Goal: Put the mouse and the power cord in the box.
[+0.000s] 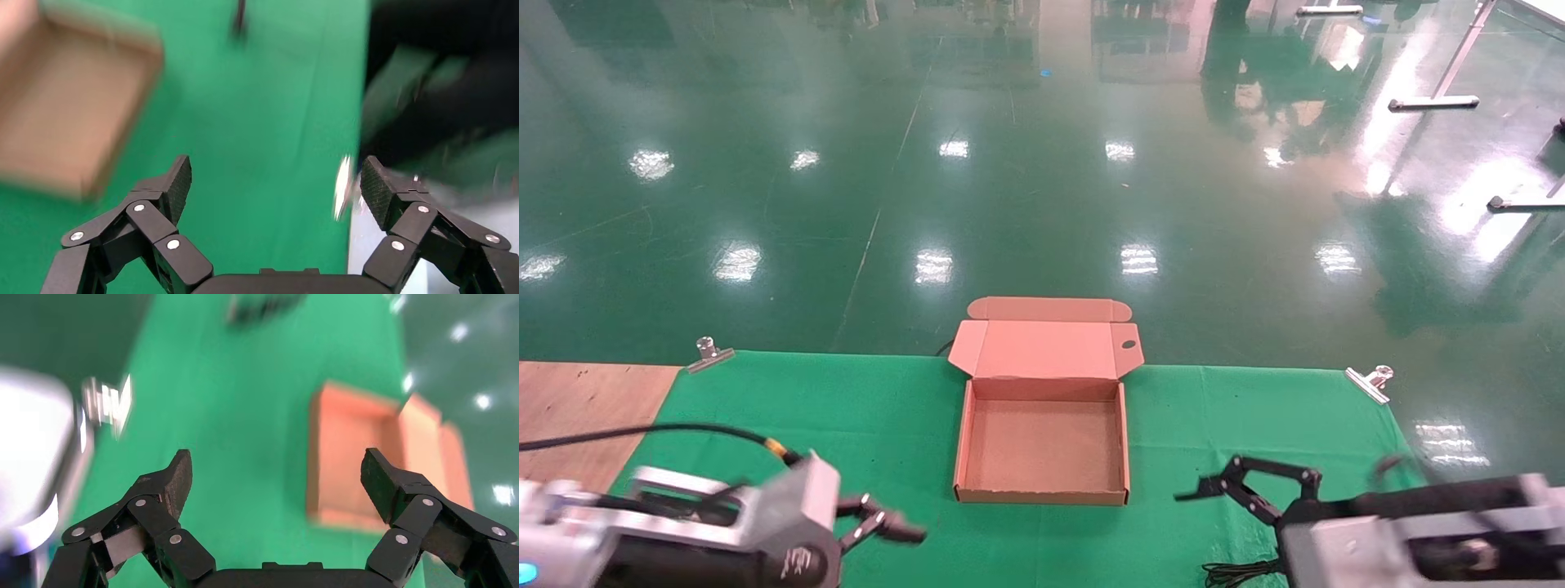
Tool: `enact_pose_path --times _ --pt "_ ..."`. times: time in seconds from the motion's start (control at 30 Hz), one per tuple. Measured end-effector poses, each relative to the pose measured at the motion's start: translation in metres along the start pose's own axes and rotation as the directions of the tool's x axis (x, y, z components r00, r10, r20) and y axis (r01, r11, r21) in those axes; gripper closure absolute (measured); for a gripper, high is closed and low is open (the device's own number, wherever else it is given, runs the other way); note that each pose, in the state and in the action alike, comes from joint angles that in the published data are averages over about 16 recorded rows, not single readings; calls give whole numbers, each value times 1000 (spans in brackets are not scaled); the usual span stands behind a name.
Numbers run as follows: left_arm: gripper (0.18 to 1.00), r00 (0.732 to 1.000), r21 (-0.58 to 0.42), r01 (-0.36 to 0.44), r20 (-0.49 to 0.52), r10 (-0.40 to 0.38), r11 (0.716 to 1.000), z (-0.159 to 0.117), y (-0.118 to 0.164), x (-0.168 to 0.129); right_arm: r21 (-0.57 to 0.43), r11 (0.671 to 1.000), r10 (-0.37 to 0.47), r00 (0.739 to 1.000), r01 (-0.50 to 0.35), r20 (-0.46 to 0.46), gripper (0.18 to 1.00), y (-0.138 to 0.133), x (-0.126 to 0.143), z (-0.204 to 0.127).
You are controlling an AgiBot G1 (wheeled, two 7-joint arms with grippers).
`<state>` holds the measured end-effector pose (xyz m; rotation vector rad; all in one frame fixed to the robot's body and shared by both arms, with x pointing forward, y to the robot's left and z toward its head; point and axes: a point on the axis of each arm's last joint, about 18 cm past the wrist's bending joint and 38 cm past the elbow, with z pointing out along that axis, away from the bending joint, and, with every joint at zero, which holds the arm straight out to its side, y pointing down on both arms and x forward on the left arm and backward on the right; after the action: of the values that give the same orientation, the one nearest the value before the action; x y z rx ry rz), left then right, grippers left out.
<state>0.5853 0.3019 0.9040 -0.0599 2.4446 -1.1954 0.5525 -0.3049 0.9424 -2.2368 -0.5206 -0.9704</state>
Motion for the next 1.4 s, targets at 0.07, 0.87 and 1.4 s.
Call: enact_pose_path --times 0.07,0.87,1.4 --pt "184 1000 -103 -11 6 12 995 8 13 -12 -88 994 -63 998 65 27 178 12 3 10" --pt "184 949 -684 -166 84 303 711 36 88 -112 -425 849 -233 944 315 233 178 121 28 105" --pt "183 964 -667 -192 9 265 720 20 92 -99 -409 861 -209 943 303 259 178 137 28 116"
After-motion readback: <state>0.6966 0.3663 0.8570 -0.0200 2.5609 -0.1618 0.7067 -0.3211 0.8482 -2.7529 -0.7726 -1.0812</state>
